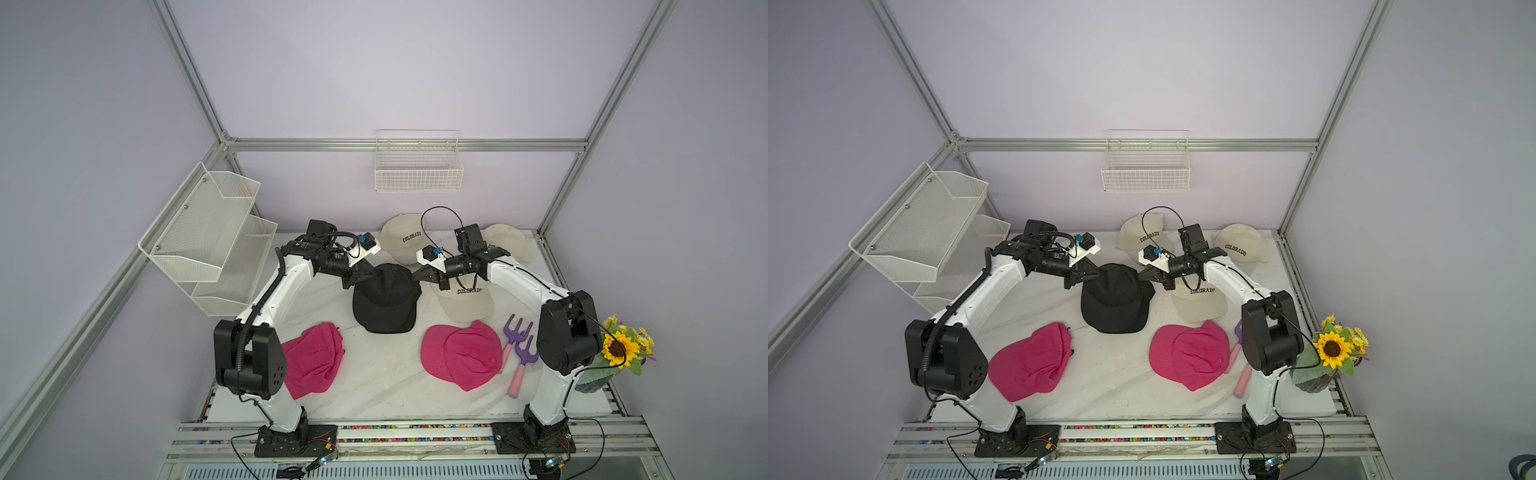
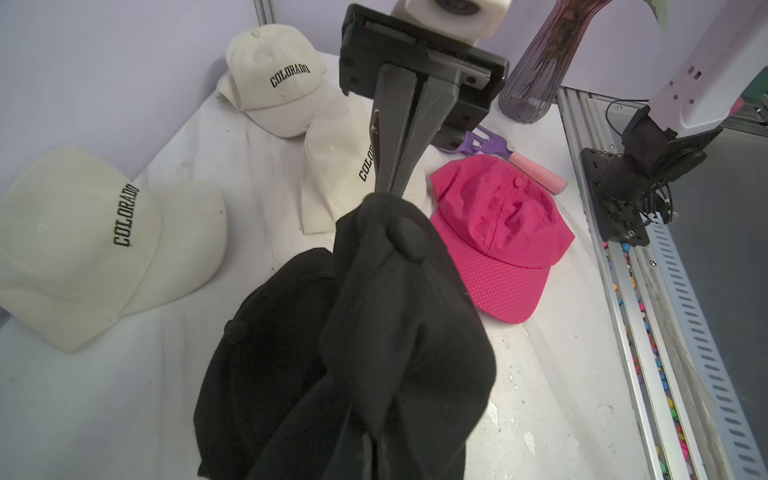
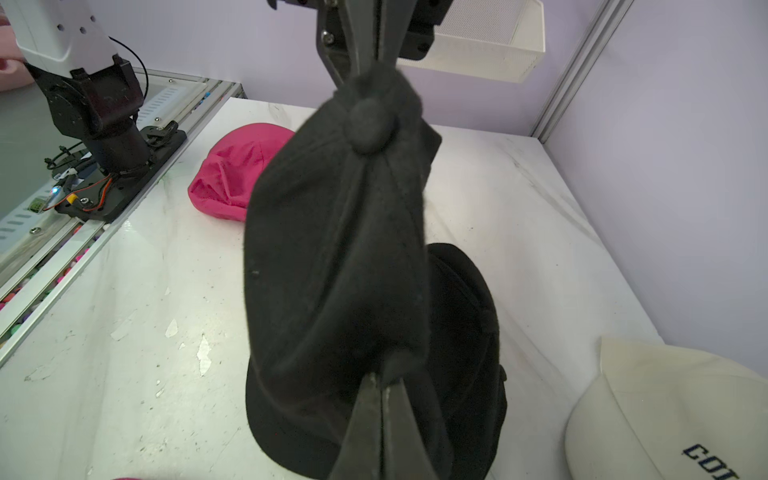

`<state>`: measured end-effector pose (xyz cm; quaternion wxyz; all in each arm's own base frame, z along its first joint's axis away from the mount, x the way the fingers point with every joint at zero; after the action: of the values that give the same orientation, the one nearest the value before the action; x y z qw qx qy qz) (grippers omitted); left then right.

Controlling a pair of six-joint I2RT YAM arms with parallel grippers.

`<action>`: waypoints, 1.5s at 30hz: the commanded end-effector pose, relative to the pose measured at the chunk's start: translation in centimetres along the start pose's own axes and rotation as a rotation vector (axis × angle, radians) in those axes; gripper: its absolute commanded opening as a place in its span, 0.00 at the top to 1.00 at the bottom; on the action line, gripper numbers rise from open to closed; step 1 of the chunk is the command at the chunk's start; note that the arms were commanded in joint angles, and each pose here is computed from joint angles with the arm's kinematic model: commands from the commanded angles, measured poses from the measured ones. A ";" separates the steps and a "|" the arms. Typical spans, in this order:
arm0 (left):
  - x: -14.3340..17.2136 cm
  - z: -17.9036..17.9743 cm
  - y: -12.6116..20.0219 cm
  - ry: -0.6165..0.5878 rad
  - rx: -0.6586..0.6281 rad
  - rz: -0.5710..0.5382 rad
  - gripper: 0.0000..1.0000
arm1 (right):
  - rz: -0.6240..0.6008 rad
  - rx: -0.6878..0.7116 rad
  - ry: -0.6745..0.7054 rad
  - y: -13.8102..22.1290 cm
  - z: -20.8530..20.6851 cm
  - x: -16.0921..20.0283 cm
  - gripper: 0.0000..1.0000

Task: Stack the baseball caps by color
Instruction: Place the baseball cap on the baseball cap.

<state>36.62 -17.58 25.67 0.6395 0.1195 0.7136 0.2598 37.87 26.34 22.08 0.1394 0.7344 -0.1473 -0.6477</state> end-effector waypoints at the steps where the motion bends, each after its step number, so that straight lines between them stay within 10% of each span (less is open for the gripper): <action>1: -1.3 -1.2 0.5 -0.075 0.083 -0.045 1.00 | 0.038 -0.003 -0.014 -0.1 0.1 0.3 1.00; 23: 4.5 4.0 -3.5 -0.006 0.061 0.082 0.96 | 0.072 0.279 -0.128 0.5 -4.5 2.4 1.00; 33: 4.9 5.6 -4.5 -0.001 0.018 0.072 0.95 | -0.055 0.978 0.041 7.4 -4.7 -4.9 0.53; 45: 5.4 6.0 -4.8 0.015 0.013 0.090 0.96 | 0.049 0.622 0.300 -3.1 11.1 -3.0 0.46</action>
<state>41.86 -17.31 17.43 0.6057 0.1618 0.7237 0.2885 27.80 29.92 23.36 -0.0609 0.8169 -0.3220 -0.4746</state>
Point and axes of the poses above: each gripper's point midway between its finger pads, its own y axis back along the fingers, its own z axis along the line the jaws close on, x = y × z, the point moved 3 cm from there along y, back along the fingers, and after that the axes turned 2 degrees about -y, right-handed, at the moved point
